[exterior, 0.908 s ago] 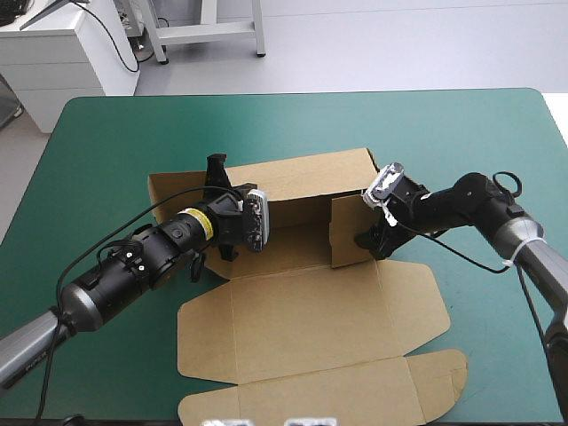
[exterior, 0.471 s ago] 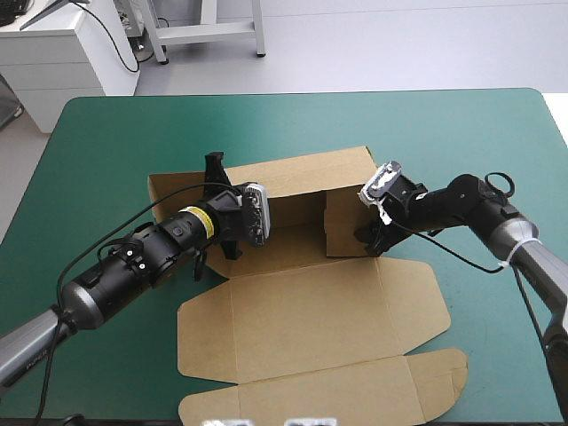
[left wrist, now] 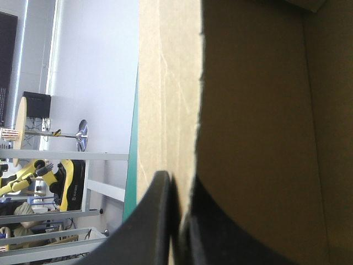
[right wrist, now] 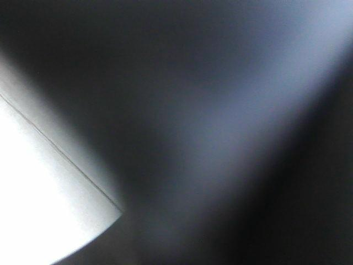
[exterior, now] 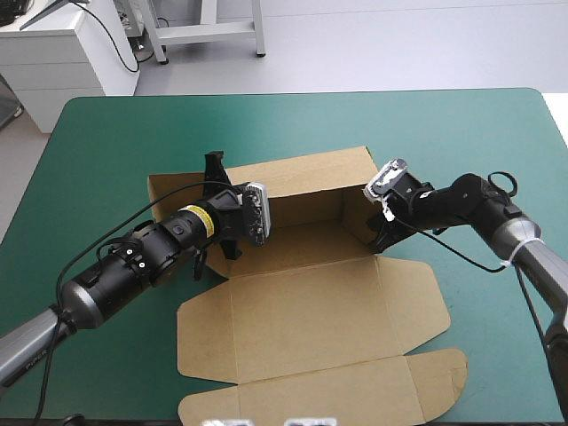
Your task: Fold the box
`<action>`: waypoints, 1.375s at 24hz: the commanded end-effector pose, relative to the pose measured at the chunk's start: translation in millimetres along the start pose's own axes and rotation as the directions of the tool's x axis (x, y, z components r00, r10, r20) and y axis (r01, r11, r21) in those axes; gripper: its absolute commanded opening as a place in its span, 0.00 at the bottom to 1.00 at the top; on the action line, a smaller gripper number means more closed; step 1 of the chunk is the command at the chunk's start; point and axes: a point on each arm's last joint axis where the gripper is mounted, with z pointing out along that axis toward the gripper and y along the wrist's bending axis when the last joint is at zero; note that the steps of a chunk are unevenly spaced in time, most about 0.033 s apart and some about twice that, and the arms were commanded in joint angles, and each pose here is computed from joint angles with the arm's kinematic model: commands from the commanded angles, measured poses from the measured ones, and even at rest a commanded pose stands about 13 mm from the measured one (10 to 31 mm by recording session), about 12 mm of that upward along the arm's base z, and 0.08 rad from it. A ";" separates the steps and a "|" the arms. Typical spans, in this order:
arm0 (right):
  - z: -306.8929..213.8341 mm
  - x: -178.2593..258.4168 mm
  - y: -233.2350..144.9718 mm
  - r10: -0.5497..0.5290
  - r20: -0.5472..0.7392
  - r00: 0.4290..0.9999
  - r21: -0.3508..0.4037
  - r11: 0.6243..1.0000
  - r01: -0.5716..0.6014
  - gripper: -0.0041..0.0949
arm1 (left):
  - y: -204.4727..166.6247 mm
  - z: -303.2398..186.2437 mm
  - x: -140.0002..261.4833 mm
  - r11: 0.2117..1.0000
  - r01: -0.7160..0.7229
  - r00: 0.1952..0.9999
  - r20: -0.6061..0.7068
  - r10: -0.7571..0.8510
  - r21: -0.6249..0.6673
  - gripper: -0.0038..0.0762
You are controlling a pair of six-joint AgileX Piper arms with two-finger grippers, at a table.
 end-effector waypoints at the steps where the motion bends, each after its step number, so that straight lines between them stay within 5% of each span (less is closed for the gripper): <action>1: -12.5 -12.2 14.2 -0.021 0.039 0.999 -0.091 0.996 0.024 0.02 | -1.6 -2.3 -4.6 0.997 0.070 0.998 -0.003 -0.070 0.033 0.04; 12: -13.2 -17.7 16.8 0.045 0.092 0.995 -0.123 0.992 -0.033 0.02 | -11.2 -3.5 2.7 0.989 0.076 0.993 -0.100 -0.063 0.128 0.09; 14: -13.2 -17.7 16.8 0.052 0.091 0.994 -0.124 0.991 -0.041 0.02 | -12.8 -4.6 4.4 0.986 0.078 0.991 -0.120 -0.061 0.146 0.26; 16: -13.1 -17.7 16.6 0.083 0.088 0.993 -0.125 0.990 -0.072 0.02 | -9.6 -9.1 3.1 0.985 0.118 0.988 -0.112 -0.104 0.124 0.65; 19: -13.1 -17.7 16.6 0.090 0.087 0.992 -0.126 0.989 -0.079 0.02 | 0.8 -18.1 -0.9 0.977 0.199 0.977 -0.098 -0.191 0.081 0.83; 33: -12.9 -19.6 11.7 0.142 0.108 0.984 -0.080 0.988 -0.134 0.02 | 2.6 -100.7 -55.3 0.994 0.059 0.994 0.091 -0.068 0.097 0.83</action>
